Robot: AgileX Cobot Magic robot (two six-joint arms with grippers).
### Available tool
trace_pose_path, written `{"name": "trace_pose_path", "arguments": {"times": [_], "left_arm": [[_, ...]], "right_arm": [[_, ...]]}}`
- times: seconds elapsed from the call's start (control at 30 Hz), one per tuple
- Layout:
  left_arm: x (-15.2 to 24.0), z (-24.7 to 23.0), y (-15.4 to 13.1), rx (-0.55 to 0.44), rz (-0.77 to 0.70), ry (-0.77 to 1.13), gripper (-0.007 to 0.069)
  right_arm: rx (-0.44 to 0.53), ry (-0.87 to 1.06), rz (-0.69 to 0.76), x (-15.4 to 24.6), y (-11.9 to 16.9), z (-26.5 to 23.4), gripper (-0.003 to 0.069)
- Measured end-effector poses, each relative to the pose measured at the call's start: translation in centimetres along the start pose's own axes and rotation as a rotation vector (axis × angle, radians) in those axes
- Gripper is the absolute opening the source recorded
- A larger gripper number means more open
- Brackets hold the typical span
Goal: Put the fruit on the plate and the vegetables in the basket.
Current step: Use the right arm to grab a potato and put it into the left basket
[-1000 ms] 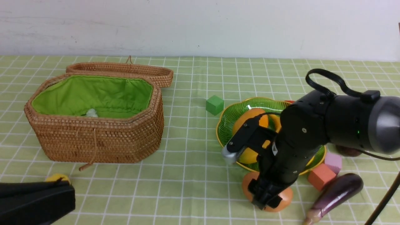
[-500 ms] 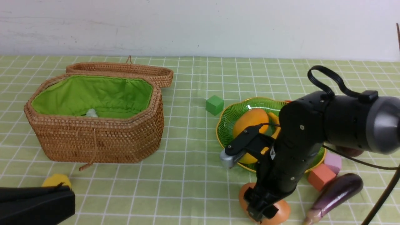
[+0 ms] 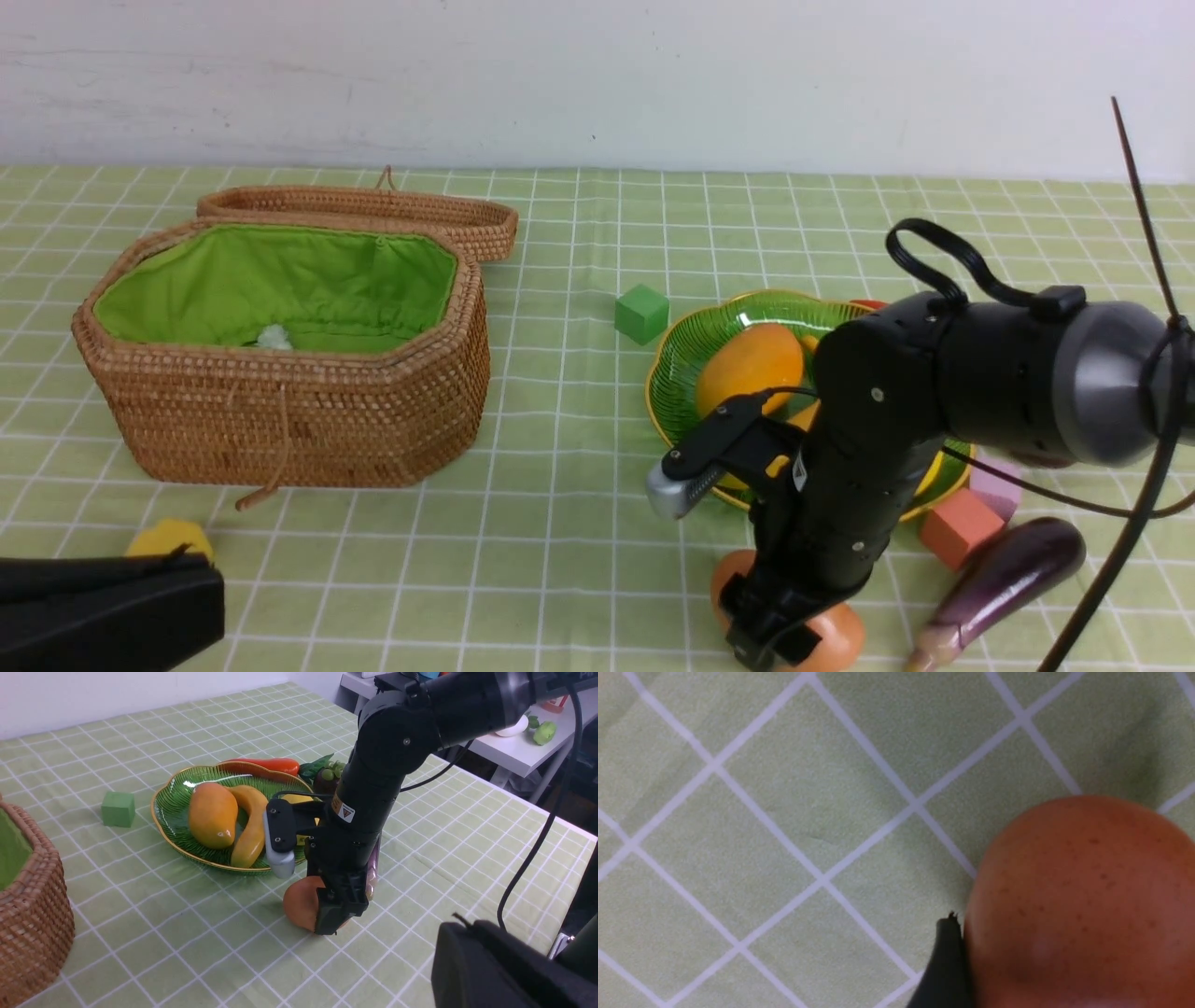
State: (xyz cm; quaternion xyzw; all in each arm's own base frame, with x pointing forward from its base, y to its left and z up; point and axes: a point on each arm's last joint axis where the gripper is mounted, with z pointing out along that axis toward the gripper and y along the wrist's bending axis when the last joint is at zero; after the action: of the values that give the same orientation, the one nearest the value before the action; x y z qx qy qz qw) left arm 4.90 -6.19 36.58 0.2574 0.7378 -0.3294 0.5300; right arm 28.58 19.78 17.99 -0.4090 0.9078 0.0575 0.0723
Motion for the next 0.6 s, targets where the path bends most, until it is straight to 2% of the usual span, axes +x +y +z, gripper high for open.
{"name": "trace_pose_path", "arguments": {"times": [0.6], "left_arm": [[-0.24,0.00,-0.02,0.002,0.000,-0.026,-0.0013]], "right_arm": [[-0.002,0.000,-0.004,-0.20,0.05,-0.89,0.0571]]}}
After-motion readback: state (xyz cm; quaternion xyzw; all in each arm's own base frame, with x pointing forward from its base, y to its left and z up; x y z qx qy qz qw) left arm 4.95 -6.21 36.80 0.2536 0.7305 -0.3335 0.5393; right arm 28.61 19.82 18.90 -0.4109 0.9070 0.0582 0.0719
